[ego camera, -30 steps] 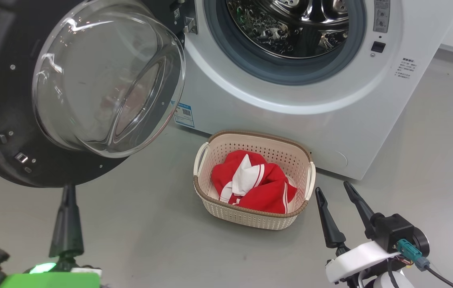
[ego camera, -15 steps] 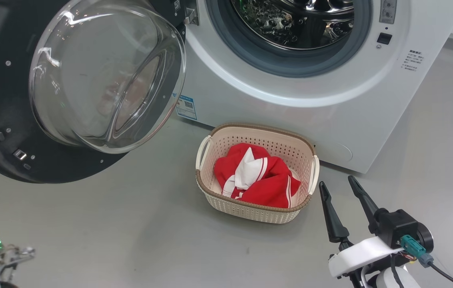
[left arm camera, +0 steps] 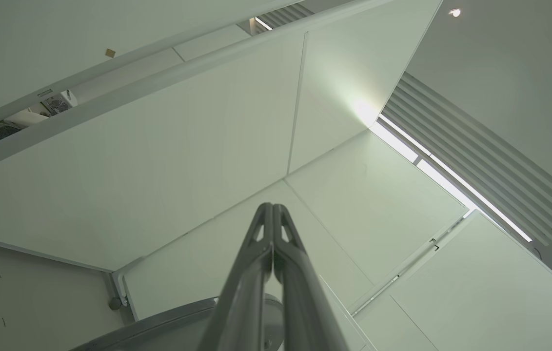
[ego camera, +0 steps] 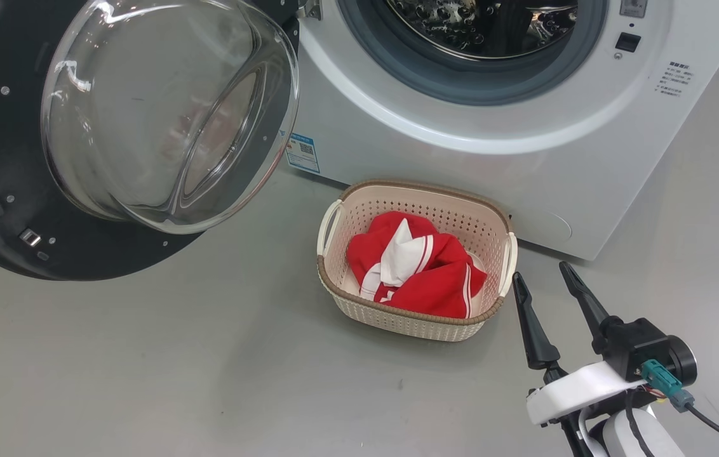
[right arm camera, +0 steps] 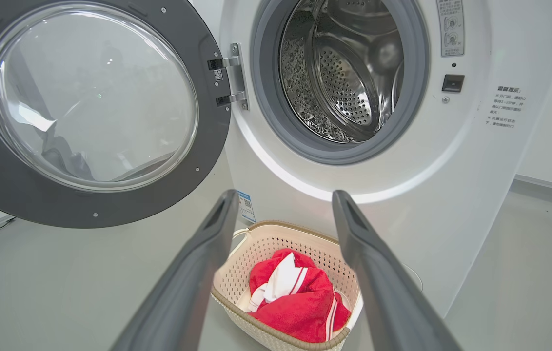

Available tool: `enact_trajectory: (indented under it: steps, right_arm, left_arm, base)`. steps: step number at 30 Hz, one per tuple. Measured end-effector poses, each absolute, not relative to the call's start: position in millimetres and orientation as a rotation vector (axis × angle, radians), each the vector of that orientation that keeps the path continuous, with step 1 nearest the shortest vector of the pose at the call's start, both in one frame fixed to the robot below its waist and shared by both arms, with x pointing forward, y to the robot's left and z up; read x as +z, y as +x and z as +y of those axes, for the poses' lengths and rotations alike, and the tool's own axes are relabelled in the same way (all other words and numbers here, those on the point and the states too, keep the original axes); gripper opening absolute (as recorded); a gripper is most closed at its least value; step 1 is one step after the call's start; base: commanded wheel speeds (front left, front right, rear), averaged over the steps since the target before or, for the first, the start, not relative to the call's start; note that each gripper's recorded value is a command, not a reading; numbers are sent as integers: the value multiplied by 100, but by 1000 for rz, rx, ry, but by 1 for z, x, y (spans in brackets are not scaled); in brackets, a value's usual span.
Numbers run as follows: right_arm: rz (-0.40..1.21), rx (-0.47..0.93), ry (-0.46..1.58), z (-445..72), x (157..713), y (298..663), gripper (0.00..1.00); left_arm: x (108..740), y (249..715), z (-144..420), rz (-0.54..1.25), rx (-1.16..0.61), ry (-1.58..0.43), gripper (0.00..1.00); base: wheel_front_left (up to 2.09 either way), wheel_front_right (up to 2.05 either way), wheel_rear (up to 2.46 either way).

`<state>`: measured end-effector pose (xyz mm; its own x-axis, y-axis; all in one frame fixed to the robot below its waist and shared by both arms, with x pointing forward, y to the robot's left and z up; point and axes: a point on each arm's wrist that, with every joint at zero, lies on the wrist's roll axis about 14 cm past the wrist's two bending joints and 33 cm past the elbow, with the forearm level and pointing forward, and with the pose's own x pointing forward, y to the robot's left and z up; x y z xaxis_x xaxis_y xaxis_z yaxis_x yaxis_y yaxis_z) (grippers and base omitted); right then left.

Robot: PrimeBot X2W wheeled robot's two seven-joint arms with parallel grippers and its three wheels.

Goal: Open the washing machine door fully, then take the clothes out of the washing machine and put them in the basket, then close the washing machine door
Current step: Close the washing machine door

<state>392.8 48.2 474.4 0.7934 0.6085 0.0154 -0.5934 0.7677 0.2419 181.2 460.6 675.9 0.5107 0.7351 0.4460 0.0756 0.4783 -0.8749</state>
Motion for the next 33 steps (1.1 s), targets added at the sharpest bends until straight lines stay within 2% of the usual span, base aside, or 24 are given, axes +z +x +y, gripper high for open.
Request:
enact_trajectory:
  steps: [6,11,16,33]
  right_arm:
    - [65,655,242,49,473,396,100]
    - [66,658,238,48,471,399,100]
    - [66,650,237,45,469,403,100]
    - [70,622,223,32,464,410,100]
  left_arm:
    - [663,187,494,-879,575,-1056,0]
    - [643,204,509,-732,625,-1097,0]
    - [617,232,507,-570,626,-1173,0]
    - [584,297,487,-269,531,-1230,0]
  base:
    - [0,0,0]
    - [0,0,0]
    - [0,0,0]
    - [0,0,0]
